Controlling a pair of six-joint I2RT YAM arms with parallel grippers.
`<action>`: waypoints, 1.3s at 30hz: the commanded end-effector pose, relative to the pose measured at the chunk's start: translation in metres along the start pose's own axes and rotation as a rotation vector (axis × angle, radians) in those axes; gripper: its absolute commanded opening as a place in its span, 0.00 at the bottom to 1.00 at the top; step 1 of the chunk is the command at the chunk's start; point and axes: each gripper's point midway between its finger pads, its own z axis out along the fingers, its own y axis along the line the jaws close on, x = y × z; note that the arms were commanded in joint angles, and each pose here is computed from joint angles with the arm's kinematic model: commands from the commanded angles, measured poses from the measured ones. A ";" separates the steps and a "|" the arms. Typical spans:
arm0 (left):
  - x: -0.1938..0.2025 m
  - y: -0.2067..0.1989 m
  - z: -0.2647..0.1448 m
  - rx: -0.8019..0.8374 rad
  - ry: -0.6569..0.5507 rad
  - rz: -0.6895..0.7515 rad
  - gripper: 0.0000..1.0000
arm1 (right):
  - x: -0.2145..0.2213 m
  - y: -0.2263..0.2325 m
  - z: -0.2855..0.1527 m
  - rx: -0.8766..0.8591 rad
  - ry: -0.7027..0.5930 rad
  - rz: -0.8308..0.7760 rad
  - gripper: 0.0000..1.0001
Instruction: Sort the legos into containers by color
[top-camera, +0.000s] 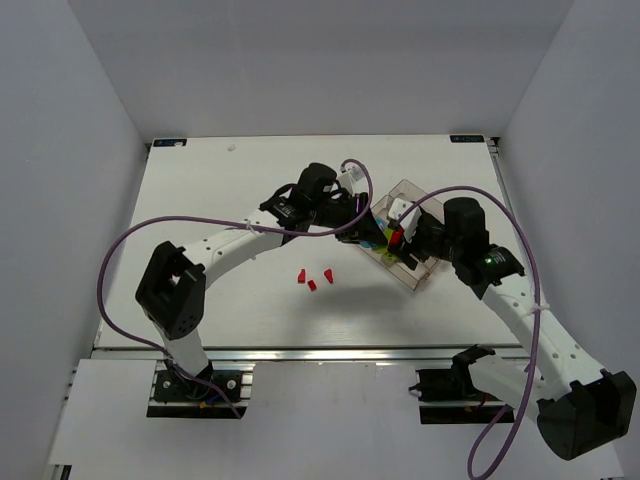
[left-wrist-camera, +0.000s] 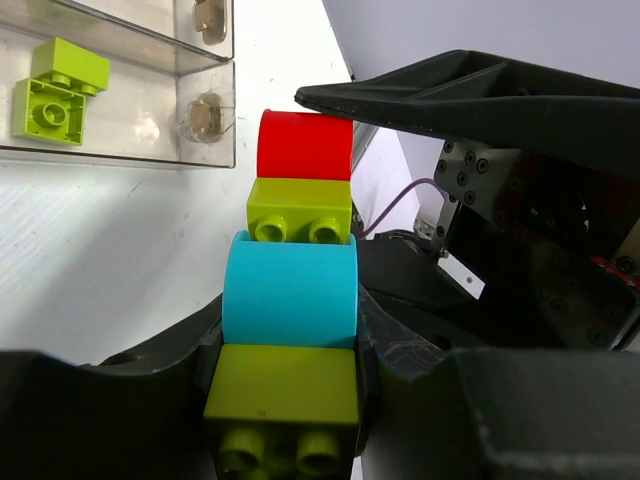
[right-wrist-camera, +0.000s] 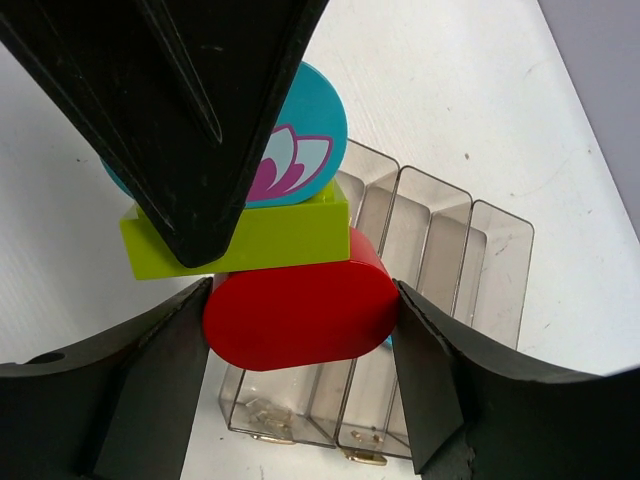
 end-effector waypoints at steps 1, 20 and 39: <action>-0.021 -0.014 -0.029 -0.031 -0.074 0.054 0.00 | 0.002 -0.022 -0.010 0.109 0.005 -0.039 0.00; -0.039 -0.015 -0.048 -0.033 -0.121 0.074 0.00 | 0.013 -0.030 -0.009 0.133 0.033 -0.047 0.00; -0.042 0.055 -0.114 -0.424 -0.224 0.283 0.00 | 0.084 -0.151 0.012 0.549 0.410 0.692 0.00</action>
